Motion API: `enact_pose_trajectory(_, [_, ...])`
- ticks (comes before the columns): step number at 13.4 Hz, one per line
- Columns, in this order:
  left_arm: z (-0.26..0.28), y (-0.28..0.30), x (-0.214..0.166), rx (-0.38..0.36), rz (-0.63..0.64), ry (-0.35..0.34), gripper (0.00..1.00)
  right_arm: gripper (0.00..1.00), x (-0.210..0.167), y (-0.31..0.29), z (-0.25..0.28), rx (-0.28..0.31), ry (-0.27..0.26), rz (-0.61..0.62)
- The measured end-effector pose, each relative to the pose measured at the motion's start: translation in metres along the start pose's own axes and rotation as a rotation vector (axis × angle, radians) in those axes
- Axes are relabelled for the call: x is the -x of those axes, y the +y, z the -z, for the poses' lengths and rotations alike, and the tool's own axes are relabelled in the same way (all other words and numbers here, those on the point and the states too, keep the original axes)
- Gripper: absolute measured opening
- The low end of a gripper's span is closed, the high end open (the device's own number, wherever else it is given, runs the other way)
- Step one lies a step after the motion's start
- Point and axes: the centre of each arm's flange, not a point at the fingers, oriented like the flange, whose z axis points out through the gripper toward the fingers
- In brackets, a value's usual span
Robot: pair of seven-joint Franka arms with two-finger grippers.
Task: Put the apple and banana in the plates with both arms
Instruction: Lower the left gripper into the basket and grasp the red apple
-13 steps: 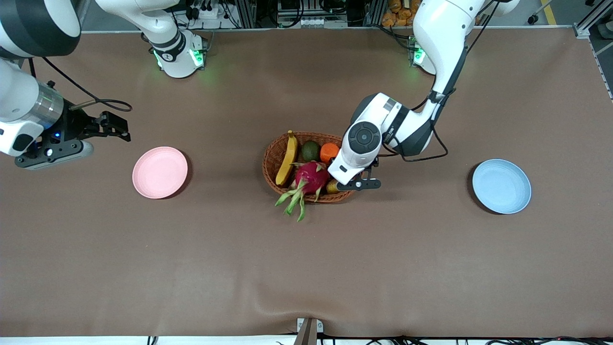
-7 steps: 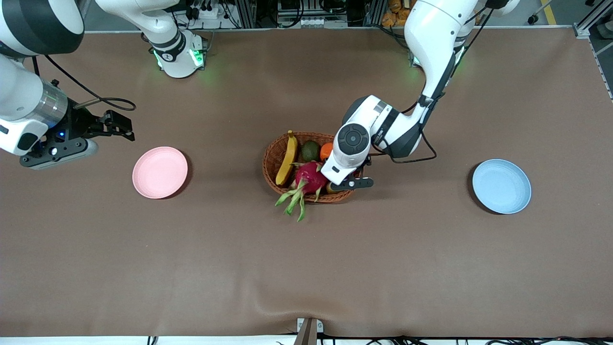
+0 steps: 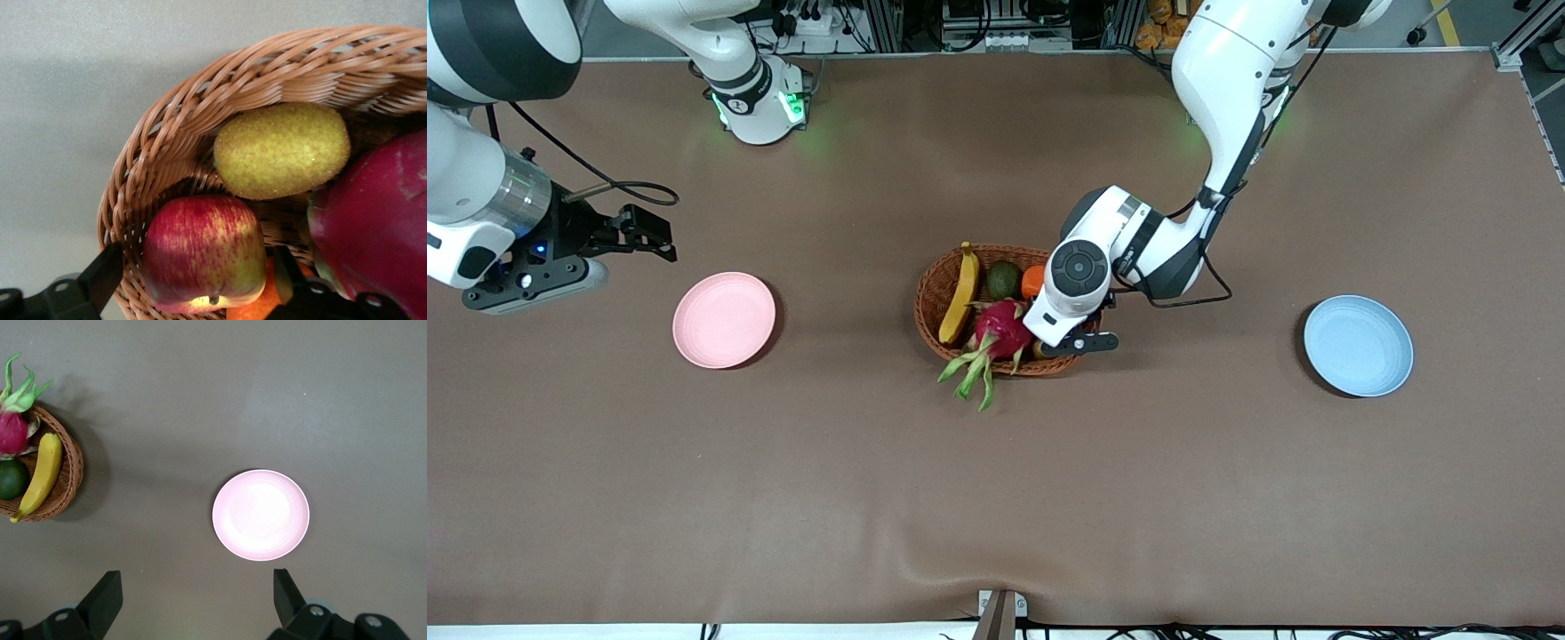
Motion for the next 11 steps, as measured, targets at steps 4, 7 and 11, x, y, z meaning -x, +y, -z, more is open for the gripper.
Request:
enact_pose_trajectory(4, [0.017, 0.004, -0.003, 0.004, 0.000, 0.003, 0.66, 1.00, 0.000, 0.001, 0.000, 0.000, 0.000, -0.002])
enact_pose_trajectory(7, [0.024, 0.007, -0.002, -0.004, 0.001, -0.006, 0.66, 1.00, 0.000, 0.001, 0.000, 0.000, 0.000, -0.003])
enact_pose_trajectory(11, [0.032, 0.006, 0.000, -0.019, 0.007, -0.021, 0.63, 1.00, 0.000, 0.001, 0.000, 0.000, 0.000, -0.002])
